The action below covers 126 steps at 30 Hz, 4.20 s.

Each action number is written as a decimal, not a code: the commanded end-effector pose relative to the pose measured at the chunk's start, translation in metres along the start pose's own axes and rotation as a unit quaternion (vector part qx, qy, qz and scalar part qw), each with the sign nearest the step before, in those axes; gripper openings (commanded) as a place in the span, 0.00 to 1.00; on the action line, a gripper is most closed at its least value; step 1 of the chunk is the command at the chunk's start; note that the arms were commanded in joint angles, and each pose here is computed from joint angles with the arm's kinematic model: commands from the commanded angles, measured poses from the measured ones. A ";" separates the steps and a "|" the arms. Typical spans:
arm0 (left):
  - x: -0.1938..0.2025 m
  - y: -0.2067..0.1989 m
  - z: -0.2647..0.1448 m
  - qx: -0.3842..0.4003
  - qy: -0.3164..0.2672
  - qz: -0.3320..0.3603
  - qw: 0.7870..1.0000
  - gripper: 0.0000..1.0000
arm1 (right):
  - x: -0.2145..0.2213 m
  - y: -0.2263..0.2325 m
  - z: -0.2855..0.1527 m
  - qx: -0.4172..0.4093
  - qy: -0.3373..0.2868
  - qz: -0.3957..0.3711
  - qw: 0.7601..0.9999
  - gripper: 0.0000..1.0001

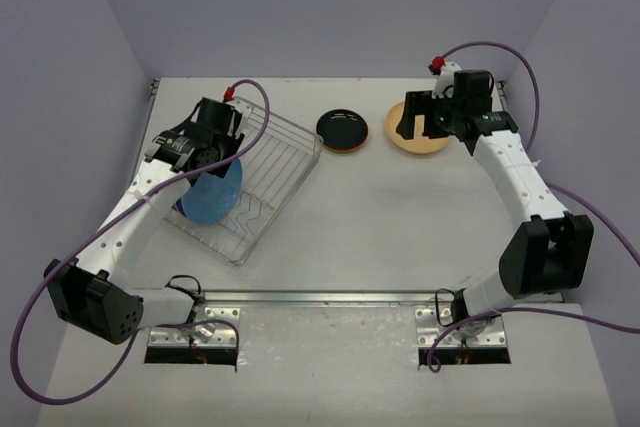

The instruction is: Unload the plates from the dish rack

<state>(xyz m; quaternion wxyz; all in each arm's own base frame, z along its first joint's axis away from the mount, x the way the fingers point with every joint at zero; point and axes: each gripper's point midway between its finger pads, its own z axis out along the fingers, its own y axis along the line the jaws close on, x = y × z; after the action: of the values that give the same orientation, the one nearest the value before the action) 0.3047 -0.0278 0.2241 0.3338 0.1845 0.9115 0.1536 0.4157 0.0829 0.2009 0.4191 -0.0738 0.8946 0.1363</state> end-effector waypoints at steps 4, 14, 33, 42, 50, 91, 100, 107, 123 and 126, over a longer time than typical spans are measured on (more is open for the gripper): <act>0.006 0.017 0.011 -0.058 0.013 -0.003 0.998 0.41 | -0.015 0.006 -0.011 -0.003 -0.035 -0.007 0.999 0.99; 0.017 0.032 0.030 -0.065 0.031 -0.008 0.997 0.40 | -0.010 0.008 -0.011 -0.009 -0.033 -0.008 0.999 0.99; 0.038 0.014 0.046 -0.036 0.043 0.010 0.998 0.37 | -0.009 0.011 -0.008 -0.018 -0.028 0.002 0.999 0.99; 0.026 0.012 0.041 -0.021 0.019 0.004 1.000 0.24 | -0.010 0.013 -0.012 -0.022 -0.030 0.000 0.999 0.99; 0.020 0.030 0.024 -0.056 0.005 0.000 0.998 0.03 | -0.010 0.017 -0.013 -0.032 -0.032 0.004 0.999 0.99; -0.070 -0.086 -0.103 0.388 -0.162 -0.049 0.906 0.00 | -0.008 0.265 -0.041 -0.324 -0.052 -0.145 0.933 0.82; -0.064 -0.095 -0.103 0.411 -0.152 -0.045 0.898 0.19 | -0.001 0.254 -0.023 -0.272 -0.059 -0.163 0.947 0.00; -0.068 -0.070 -0.081 0.343 -0.149 -0.071 0.925 0.96 | -0.014 0.185 -0.007 -0.218 -0.052 -0.084 0.971 0.00; -0.082 -0.022 -0.076 0.253 -0.187 -0.116 0.942 1.00 | -0.014 -0.102 0.108 -0.012 0.019 0.230 0.973 0.00; -0.075 -0.023 -0.071 0.248 -0.180 -0.117 0.945 1.00 | -0.016 -0.125 0.120 -0.004 0.016 0.255 0.967 0.00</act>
<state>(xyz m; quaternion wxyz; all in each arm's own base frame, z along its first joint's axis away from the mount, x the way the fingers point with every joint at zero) 0.3032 -0.1002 0.2943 0.4156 0.1902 0.8738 -0.1660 0.5146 0.0228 0.0828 0.3234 0.1087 0.9168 0.2077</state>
